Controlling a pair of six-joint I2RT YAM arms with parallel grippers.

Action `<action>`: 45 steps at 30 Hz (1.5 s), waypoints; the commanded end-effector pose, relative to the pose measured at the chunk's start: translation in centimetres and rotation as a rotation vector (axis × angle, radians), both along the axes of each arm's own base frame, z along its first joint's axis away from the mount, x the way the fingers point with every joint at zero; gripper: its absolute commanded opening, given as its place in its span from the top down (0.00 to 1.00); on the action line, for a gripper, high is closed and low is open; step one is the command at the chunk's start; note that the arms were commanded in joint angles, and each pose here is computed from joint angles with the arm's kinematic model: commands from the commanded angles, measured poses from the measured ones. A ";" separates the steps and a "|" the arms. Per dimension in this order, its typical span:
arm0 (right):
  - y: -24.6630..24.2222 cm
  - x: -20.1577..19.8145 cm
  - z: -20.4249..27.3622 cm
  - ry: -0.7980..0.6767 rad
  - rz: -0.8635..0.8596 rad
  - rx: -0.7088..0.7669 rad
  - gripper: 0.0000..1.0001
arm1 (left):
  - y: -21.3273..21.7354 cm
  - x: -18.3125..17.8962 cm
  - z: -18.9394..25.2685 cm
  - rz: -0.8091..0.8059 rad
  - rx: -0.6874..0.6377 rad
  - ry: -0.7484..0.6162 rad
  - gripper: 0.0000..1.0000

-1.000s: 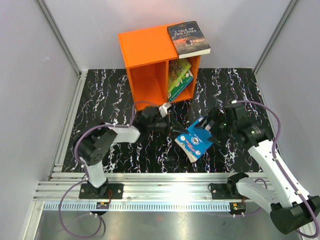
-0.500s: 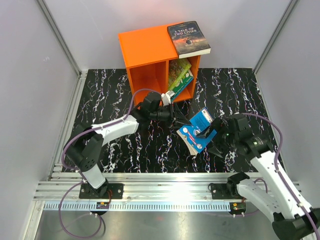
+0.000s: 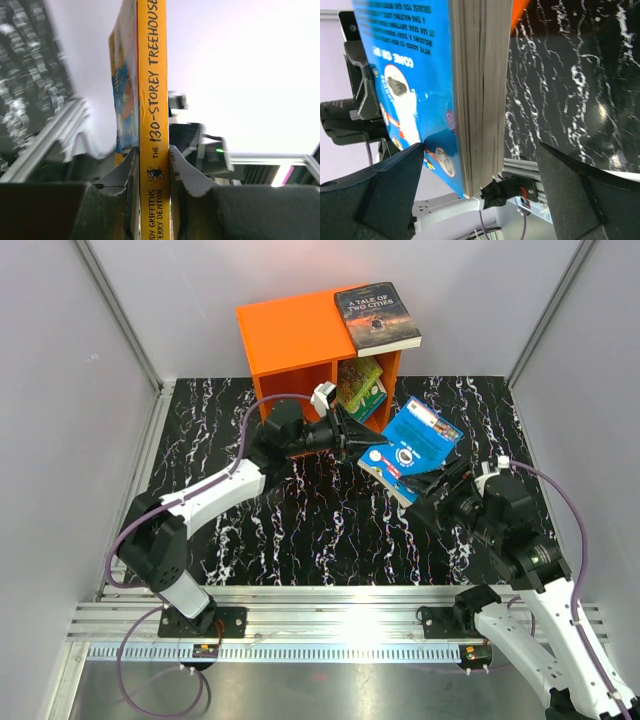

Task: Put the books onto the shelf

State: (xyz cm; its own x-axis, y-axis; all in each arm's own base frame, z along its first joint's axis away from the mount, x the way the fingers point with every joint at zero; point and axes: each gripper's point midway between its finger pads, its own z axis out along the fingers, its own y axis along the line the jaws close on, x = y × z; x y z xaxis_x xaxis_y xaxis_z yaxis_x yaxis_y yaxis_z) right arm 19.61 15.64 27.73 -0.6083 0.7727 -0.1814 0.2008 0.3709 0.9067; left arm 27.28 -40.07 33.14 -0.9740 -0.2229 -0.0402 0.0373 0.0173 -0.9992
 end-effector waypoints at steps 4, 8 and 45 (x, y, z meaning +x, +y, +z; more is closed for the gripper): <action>0.6 2.6 3.9 -0.107 -0.041 0.073 0.00 | 1.9 -1.6 12.1 0.021 -0.301 -0.136 1.00; 0.7 3.6 5.8 -0.152 -0.061 0.102 0.00 | 2.4 -1.6 13.0 0.031 -0.366 -0.102 1.00; -0.7 9.8 18.8 -0.384 -0.195 -0.062 0.87 | 4.6 -4.1 11.8 0.175 0.045 -0.307 1.00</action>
